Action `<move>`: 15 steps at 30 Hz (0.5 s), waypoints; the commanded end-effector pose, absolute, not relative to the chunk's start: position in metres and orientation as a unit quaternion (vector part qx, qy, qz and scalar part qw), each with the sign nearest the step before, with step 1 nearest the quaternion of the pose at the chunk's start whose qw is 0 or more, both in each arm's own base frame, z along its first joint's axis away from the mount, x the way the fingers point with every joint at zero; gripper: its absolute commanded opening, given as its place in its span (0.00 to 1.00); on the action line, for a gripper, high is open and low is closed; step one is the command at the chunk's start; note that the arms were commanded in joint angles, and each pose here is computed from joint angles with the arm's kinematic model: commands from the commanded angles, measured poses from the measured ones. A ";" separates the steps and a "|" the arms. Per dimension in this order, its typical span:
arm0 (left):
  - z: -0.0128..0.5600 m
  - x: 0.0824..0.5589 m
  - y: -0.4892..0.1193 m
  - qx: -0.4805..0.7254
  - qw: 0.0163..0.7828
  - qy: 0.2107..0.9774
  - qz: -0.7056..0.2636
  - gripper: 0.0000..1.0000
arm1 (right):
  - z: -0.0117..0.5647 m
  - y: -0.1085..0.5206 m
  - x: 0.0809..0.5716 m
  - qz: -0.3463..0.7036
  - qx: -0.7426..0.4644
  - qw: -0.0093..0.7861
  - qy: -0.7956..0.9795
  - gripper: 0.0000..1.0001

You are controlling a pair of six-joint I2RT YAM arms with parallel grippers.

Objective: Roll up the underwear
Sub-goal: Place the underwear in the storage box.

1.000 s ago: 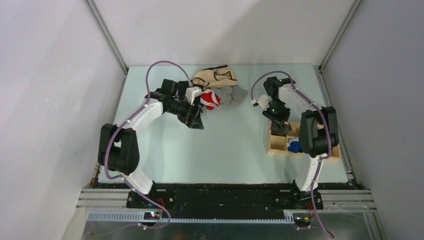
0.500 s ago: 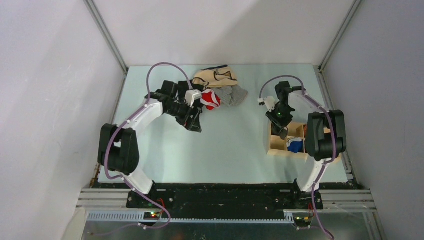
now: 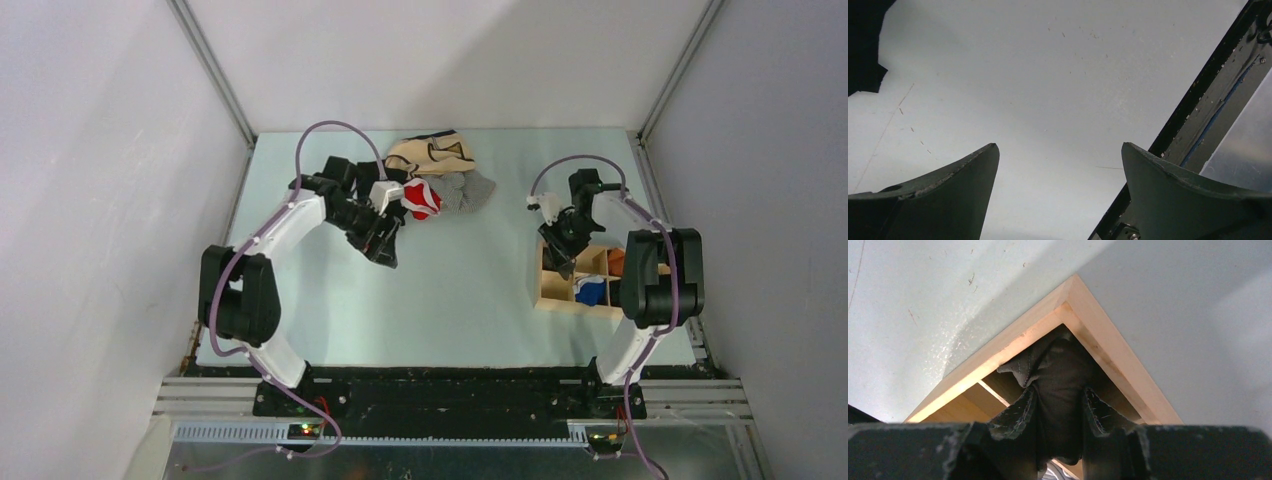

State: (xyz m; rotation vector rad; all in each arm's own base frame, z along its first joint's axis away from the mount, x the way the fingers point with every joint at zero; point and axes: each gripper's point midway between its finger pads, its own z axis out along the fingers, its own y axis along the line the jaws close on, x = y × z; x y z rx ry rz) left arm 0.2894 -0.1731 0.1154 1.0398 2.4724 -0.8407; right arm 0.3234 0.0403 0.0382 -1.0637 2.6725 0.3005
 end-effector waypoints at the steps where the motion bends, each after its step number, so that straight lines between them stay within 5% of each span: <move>1: 0.127 0.293 -0.171 0.383 0.172 0.861 -0.285 0.99 | -0.020 0.042 0.354 0.070 -0.412 0.141 0.898 0.00; 11: 0.123 0.285 -0.169 0.390 0.171 0.861 -0.278 0.99 | -0.046 0.022 0.349 -0.060 -0.462 0.096 0.880 0.00; 15: 0.123 0.284 -0.172 0.393 0.171 0.859 -0.279 0.99 | -0.045 0.030 0.351 -0.033 -0.459 0.119 0.880 0.00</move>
